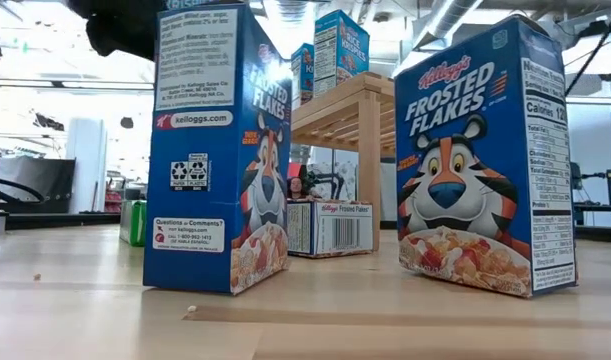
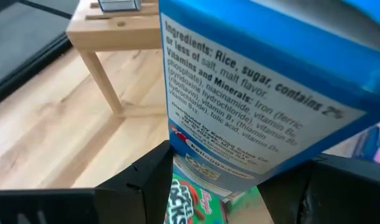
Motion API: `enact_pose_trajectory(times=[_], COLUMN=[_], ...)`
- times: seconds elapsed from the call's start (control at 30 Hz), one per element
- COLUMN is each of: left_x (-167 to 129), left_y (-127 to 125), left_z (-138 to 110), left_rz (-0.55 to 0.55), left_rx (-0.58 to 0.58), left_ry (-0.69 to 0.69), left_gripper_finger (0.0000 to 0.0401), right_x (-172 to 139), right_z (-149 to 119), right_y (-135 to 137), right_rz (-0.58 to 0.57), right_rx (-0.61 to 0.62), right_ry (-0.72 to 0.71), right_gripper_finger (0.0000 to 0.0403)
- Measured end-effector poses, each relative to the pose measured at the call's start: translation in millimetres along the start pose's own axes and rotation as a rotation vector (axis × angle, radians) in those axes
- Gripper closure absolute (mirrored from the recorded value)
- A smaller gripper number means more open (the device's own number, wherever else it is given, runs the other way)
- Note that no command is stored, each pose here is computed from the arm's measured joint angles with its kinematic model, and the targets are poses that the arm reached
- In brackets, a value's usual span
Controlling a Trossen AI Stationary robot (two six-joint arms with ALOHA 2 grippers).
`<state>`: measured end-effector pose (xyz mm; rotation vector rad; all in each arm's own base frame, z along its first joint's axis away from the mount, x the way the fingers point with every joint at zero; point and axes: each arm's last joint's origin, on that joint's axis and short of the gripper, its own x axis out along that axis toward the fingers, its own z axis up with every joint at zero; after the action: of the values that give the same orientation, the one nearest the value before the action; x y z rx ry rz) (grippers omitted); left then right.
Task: Stack cereal on shelf
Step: Put the light blue cereal box aligned with the other light blue cereal boxes on the shelf
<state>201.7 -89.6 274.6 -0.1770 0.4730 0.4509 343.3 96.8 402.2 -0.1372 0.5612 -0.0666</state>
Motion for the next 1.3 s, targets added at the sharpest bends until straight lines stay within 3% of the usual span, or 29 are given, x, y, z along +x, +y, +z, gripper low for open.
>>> enact_pose_trajectory(times=[0.2, 0.33, 0.53, 0.73, 0.87, 1.3], left_x=[2, -3, -7, -8, -9, -9], left_y=[-3, -7, -10, -11, -11, -12], left_z=[11, 20, 25, 24, 27, 33], left_rz=[-0.037, -0.096, -0.123, -0.123, -0.094, -0.07], left_rx=[-0.048, -0.064, -0.042, -0.038, -0.049, -0.042], left_ry=[-0.076, -0.137, -0.179, -0.18, -0.223, -0.279], left_gripper_finger=[0.0218, 0.0218, 0.0218, 0.0218, 0.0218, 0.0218], right_x=[29, 43, 49, 42, 33, 45], right_z=[14, 17, 18, 21, 25, 23], right_y=[9, 15, 18, 13, 10, 4], right_rz=[-0.012, -0.013, -0.016, -0.087, -0.081, -0.077], right_rx=[-0.055, -0.088, -0.084, -0.066, -0.01, -0.005], right_ry=[-0.009, 0.002, -0.001, -0.015, -0.041, -0.032], right_gripper_finger=[0.0077, 0.0057, 0.0056, 0.0055, 0.0056, 0.0056])
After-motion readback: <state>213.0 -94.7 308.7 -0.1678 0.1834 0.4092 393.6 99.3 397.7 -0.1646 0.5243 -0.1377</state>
